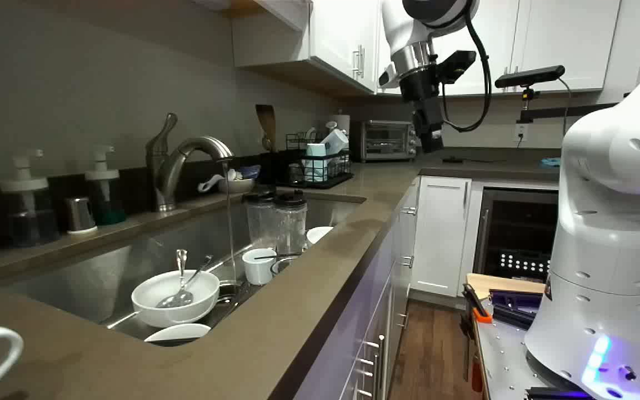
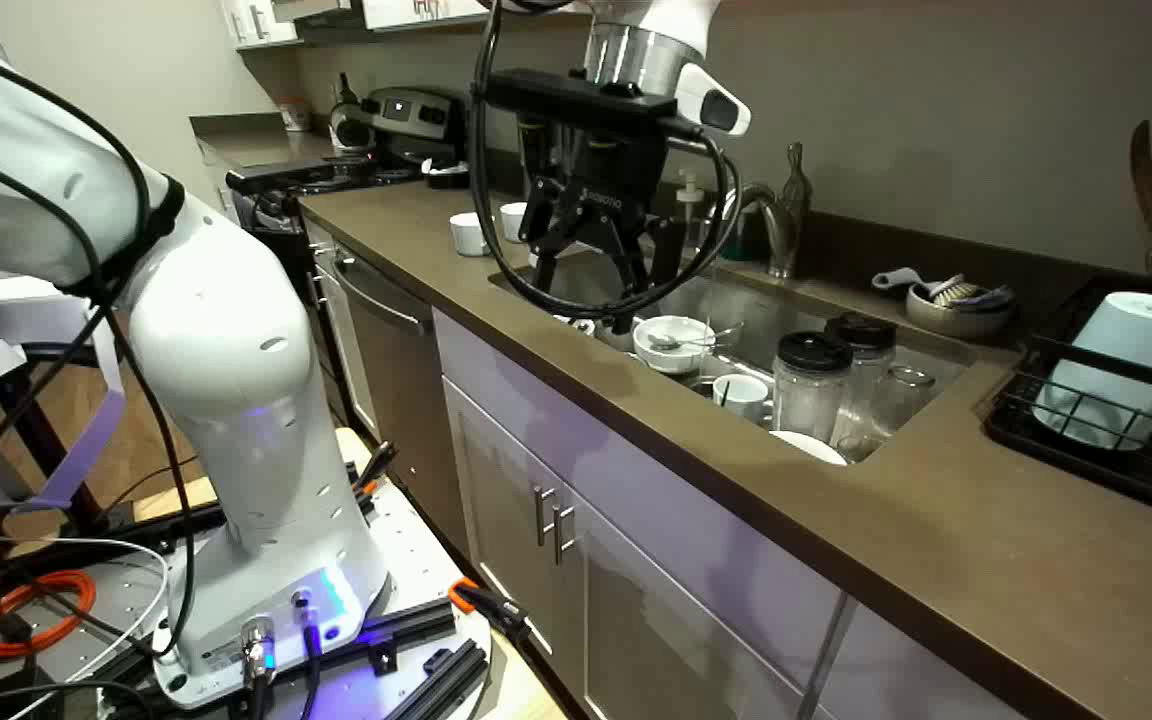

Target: Draw water in a white cup and place it to the right

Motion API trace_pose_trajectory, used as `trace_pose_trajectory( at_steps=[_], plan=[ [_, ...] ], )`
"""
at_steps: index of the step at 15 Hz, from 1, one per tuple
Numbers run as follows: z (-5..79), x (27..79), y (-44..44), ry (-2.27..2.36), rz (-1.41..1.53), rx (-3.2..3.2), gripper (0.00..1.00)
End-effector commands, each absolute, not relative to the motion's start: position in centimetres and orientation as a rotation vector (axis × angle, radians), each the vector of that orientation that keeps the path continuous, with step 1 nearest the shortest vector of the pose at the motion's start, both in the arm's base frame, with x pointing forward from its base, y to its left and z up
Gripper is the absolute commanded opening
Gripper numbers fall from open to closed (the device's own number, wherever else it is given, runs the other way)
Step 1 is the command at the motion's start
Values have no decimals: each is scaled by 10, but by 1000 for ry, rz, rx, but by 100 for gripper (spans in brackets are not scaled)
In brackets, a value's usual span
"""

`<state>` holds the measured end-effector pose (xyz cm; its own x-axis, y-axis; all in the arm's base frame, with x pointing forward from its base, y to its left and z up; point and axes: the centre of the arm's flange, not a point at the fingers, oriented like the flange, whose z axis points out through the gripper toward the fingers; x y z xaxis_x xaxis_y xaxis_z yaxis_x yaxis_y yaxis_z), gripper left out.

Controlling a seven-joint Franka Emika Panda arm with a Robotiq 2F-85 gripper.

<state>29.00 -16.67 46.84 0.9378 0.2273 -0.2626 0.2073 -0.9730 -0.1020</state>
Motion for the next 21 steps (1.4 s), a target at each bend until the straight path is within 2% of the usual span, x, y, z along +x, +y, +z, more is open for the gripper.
trace_pose_trajectory(
  at_steps=[1, 8, 21],
  plan=[
    [468, 290, -167, -339, 422, -3020, 100],
    [471, 320, -115, -597, 364, -3023, 100],
    [436, 410, 105, -1401, -62, -2743, 100]
  ],
)
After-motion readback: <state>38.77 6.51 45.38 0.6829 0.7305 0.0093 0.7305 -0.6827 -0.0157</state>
